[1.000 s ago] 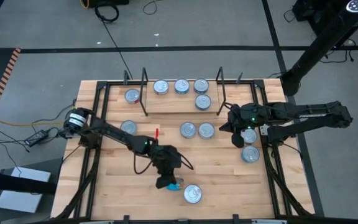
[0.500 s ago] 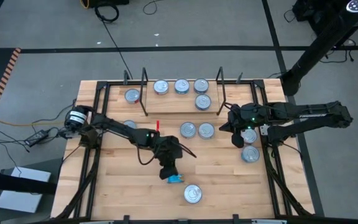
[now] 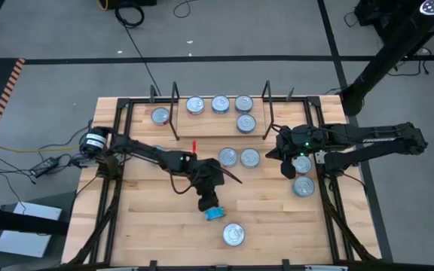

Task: Stack canned seafood by type on shelf
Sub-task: Put the light blue tuna can on the shelf

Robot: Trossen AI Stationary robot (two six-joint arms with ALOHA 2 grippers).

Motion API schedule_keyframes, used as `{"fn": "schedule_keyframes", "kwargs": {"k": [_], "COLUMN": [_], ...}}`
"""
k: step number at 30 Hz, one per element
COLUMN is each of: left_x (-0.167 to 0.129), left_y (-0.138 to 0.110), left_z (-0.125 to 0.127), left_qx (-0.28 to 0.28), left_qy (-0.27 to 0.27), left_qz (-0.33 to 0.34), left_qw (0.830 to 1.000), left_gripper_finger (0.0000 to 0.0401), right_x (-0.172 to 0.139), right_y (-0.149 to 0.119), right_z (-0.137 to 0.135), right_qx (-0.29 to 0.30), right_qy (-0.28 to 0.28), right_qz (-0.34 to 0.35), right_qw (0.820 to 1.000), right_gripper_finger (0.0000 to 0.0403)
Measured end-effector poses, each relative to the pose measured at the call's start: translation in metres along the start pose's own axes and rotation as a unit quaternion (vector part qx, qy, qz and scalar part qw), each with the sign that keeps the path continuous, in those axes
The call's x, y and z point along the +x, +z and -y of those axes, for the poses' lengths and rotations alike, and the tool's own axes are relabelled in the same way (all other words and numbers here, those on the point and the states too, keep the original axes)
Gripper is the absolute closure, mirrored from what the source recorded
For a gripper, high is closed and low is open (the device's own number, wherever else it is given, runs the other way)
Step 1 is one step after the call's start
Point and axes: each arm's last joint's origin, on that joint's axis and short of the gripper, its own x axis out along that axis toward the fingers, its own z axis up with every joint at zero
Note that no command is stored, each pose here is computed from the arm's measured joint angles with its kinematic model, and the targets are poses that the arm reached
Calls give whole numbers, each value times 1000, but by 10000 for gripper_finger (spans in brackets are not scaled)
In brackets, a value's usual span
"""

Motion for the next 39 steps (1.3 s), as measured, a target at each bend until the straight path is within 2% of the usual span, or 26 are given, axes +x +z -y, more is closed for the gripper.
{"fn": "schedule_keyframes", "kwargs": {"k": [6, 9, 15, 22, 30, 39], "left_x": [-17, -24, -25, -15, 10, 12], "left_y": [18, 26, 18, 7, -13, -21], "left_z": [12, 31, 62, 75, 85, 88], "left_qx": [3, 7, 6, -21, -6, 12], "left_qy": [50, 80, 147, 156, 195, 229], "left_qz": [-12, -8, -8, -5, -21, -17], "left_qw": [999, 997, 989, 988, 981, 973], "left_gripper_finger": [245, 227, 179, 130, 119, 118], "right_x": [0, 0, 0, 0, 0, 0], "right_y": [0, 0, 0, 0, 0, 0], "right_z": [0, 0, 0, -1, -1, -1], "right_qx": [-4, -8, -14, -24, -24, -24], "right_qy": [0, 0, 0, 10, 11, 13], "right_qz": [0, 0, 0, -2, -2, -2], "right_qw": [1000, 1000, 1000, 1000, 1000, 1000], "right_gripper_finger": [393, 393, 393, 393, 393, 393]}}
